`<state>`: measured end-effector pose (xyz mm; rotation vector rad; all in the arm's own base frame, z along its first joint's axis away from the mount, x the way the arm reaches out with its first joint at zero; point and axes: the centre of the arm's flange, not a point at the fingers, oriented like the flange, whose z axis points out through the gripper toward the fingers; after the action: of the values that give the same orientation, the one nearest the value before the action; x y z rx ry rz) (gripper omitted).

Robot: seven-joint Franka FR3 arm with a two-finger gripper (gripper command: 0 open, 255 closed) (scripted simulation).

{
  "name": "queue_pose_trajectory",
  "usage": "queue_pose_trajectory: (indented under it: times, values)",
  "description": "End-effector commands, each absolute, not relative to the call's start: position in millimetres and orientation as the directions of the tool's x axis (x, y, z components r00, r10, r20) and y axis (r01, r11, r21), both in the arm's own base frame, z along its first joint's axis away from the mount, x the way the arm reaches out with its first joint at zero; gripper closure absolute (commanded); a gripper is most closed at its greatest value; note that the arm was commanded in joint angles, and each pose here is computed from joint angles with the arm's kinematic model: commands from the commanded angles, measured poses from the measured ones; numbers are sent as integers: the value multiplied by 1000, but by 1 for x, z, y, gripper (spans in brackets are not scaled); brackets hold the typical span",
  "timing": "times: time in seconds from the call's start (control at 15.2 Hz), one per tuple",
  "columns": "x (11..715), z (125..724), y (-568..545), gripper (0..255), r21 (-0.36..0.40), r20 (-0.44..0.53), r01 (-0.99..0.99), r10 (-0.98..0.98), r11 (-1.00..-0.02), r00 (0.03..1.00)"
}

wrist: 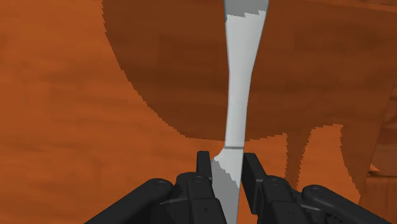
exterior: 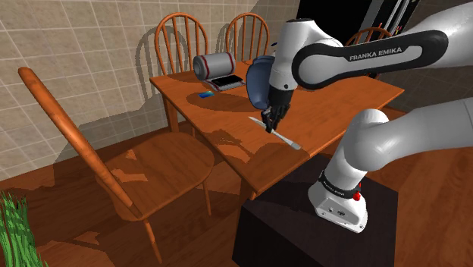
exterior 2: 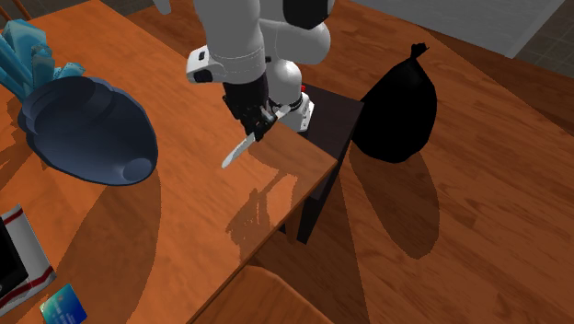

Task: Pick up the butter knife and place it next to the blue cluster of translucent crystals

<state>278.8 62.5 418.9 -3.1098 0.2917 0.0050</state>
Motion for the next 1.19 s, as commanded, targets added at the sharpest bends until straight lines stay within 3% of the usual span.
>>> queue_pose_trajectory:
  times: [0.0, 1.12]
  values:
    - [279, 430, 62, 255, -18, -6, -186, -186, -982, 983]
    - [279, 520, 62, 255, -18, -6, -186, -186, -982, 983]
